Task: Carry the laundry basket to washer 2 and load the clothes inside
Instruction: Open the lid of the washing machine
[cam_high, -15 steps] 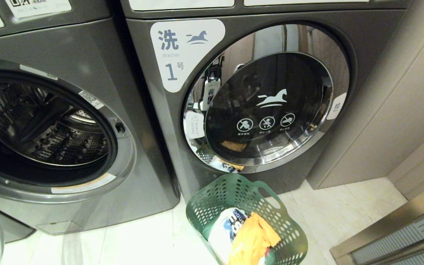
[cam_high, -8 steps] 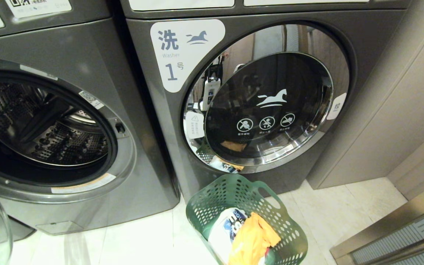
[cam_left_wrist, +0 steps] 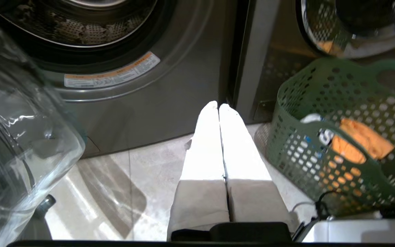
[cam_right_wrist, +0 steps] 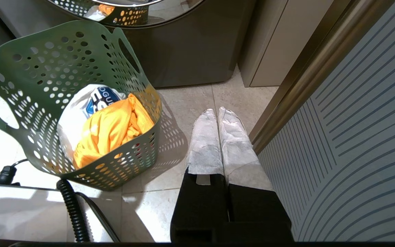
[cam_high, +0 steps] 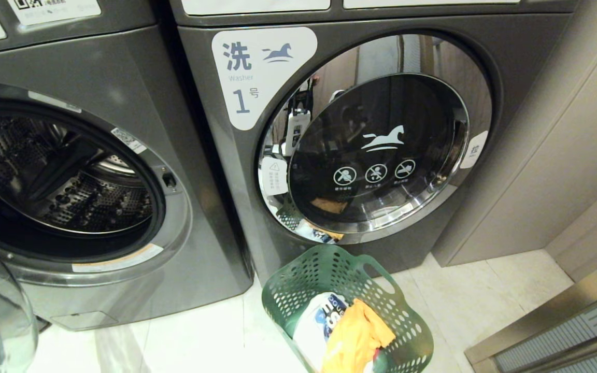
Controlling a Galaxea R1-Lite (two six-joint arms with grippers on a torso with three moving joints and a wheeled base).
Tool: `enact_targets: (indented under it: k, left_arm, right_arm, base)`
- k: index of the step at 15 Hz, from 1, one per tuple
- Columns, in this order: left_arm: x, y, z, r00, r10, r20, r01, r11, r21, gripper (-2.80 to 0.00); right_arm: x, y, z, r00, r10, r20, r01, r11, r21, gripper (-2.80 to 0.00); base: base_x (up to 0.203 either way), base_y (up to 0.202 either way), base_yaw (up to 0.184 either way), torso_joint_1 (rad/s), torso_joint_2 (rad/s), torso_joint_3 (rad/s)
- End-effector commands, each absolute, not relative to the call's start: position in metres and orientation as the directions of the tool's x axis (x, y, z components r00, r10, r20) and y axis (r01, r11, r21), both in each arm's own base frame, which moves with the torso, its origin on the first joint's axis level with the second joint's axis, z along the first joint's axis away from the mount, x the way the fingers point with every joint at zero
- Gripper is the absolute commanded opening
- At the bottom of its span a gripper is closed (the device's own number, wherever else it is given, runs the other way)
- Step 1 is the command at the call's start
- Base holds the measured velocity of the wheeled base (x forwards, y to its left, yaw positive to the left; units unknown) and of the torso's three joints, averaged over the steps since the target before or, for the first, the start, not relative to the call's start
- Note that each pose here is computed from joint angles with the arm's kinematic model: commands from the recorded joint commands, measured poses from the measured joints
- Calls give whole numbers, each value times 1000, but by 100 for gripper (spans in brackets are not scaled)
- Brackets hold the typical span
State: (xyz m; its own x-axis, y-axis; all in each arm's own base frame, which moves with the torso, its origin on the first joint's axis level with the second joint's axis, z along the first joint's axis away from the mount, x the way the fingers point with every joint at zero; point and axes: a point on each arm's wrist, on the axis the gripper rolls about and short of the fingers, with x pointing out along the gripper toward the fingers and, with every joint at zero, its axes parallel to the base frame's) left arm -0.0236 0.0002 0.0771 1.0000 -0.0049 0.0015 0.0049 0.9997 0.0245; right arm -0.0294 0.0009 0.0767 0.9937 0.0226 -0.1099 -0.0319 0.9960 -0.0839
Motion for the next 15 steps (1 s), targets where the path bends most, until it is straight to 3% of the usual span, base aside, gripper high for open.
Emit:
enact_targets:
  k: [1,3,5,7,10,15]
  left_arm:
    - [-23,0,76,1000,-2,6,2,1000,-13,-280]
    - [-23,0,77,1000,-1,14,1,1000,-4,-280]
    - [-29,1,99,993,28,115,-31,999,26,-280]
    - [-42,5,125,966,196,168,-211,974,79,-280]
    - [-60,13,130,840,542,16,-532,819,216,-280]
    - [-53,15,105,750,656,-88,-603,732,318,-280]
  right_arm:
    - [-29,1,77,993,23,-112,-33,996,-85,-280]
    - [-29,1,77,993,23,-112,-33,996,-84,-280]
    - [-29,1,77,993,23,-112,-33,996,-84,-280]
    - [-29,1,77,993,24,-112,-34,996,-85,-280]
    - [-29,1,76,993,26,-113,-37,995,-93,-280]
    - [-29,1,76,993,26,-113,-37,995,-92,-280]
  base:
    - [0,0,0,0,0,0]
    - [0,0,0,0,0,0]
    - [0,0,0,0,0,0]
    - [0,0,0,0,0,0]
    - [0,0,0,0,0,0]
    - [0,0,0,0,0,0]
